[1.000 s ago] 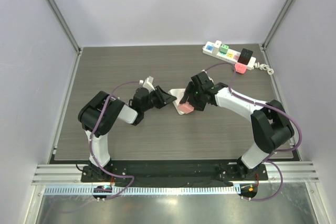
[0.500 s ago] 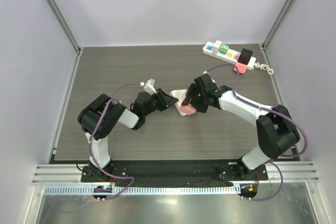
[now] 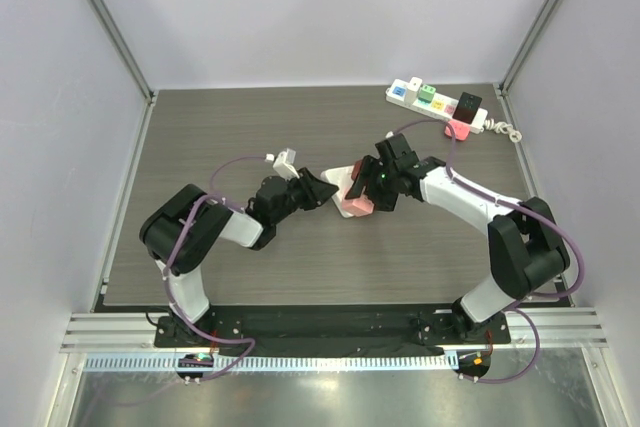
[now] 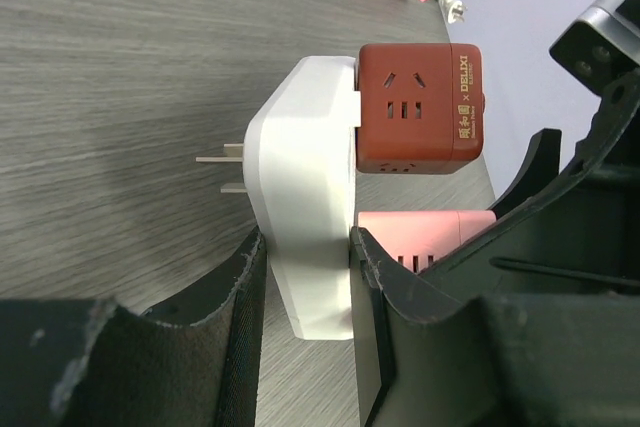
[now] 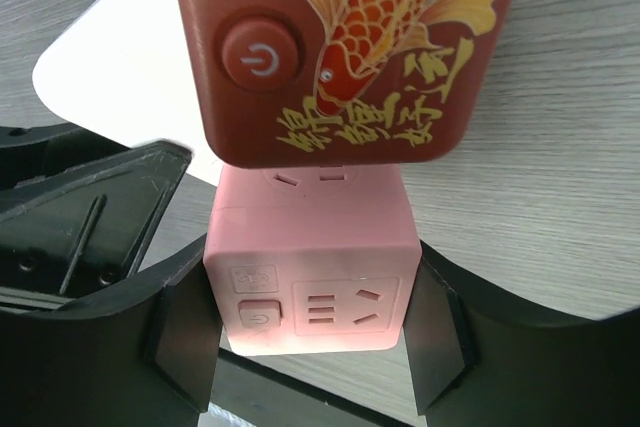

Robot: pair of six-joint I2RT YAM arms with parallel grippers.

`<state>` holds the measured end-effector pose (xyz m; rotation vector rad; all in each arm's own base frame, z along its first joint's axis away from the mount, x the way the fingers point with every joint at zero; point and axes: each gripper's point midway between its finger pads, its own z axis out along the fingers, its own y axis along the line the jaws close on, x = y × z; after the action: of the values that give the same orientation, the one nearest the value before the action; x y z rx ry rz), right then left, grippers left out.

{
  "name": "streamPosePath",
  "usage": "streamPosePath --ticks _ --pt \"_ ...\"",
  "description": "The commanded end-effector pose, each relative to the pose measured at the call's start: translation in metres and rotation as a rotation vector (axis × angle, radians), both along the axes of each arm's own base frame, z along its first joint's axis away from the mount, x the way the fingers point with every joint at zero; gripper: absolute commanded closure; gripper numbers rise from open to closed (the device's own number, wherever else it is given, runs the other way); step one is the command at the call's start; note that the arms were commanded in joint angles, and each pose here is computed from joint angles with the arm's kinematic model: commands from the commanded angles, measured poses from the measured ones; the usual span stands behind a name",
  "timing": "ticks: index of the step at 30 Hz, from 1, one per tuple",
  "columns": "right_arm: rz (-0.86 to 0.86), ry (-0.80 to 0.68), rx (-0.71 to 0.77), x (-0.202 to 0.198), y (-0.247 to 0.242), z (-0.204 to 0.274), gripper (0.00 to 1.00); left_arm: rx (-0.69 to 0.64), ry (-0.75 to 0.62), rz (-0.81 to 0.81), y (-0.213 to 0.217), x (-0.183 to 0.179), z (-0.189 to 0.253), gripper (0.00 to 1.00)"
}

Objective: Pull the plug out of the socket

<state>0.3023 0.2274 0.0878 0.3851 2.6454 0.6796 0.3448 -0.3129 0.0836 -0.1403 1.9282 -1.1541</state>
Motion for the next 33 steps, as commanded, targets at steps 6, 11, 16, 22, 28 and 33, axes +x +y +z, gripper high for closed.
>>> streamPosePath --ticks 6,11,16,22,28,33 --pt "0.1 -0.084 0.084 0.009 0.01 0.064 0.99 0.214 -0.021 0.102 0.022 0.002 -0.027 1.0" --pt "0.095 -0.06 0.035 -0.006 -0.004 0.045 0.99 0.264 0.016 0.139 0.027 0.005 -0.037 1.0" --pt "0.105 -0.096 0.009 -0.027 -0.02 0.033 0.99 0.303 0.014 0.144 0.029 0.009 -0.033 1.0" --pt "0.118 -0.074 0.137 -0.049 -0.015 0.042 0.99 0.305 -0.023 0.108 0.02 0.014 -0.024 1.0" --pt "0.112 -0.062 0.066 -0.056 -0.033 0.026 0.99 0.309 -0.022 0.099 0.019 0.013 -0.024 1.0" --pt "0.108 -0.031 0.13 -0.057 -0.029 0.013 0.99 0.314 -0.012 0.123 0.02 0.016 -0.029 1.0"
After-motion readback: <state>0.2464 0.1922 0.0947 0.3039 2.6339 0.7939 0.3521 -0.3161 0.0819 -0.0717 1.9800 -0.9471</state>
